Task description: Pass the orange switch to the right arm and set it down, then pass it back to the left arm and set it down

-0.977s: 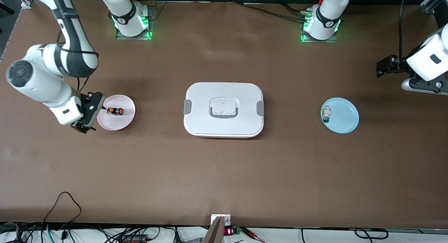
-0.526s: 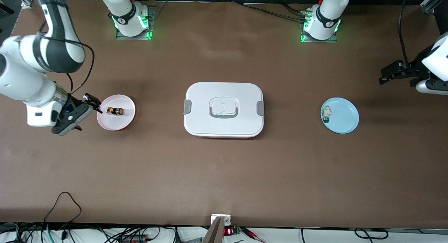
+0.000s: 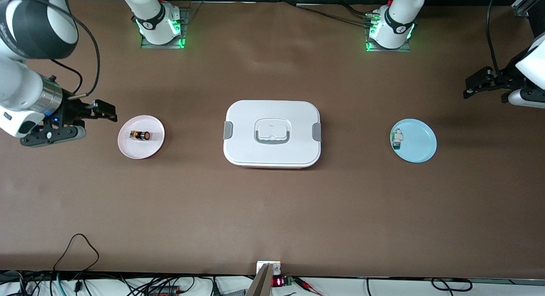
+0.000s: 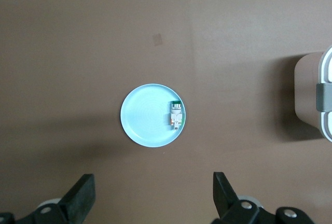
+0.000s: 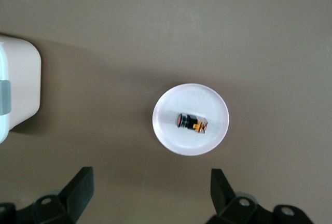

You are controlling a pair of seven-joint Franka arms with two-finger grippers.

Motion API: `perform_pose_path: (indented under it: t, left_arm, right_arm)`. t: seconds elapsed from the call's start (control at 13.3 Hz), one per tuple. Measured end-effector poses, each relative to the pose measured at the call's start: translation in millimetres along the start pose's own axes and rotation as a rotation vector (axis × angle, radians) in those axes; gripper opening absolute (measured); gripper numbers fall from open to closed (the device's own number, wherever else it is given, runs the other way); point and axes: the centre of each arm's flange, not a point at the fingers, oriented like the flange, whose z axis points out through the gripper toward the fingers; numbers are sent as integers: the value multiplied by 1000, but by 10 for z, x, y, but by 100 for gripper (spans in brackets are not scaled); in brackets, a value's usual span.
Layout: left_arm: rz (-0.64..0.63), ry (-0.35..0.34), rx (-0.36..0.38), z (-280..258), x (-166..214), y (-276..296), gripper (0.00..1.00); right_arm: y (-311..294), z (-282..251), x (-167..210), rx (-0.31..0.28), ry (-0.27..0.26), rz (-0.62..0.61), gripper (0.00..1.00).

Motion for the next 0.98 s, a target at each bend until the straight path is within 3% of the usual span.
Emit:
perform_pose_path:
  t: [0.15,0.3,0.6,0.98]
  left_arm:
    - [7,8,1,-31,17,34,100]
    - [11,15,1,-56,63,72,100]
    - [-21,-16,-1,-53,52,255,100]
    - [-33,-15,-1,-64,50,228,100]
  right_arm:
    - [7,-363,-177,-9,-10,21,100]
    - [286,-627,-288,-23,24,77,100]
    - [864,-588,-294,-108,35,229,100]
    - [1084,-582,-320,-95,58,320,100]
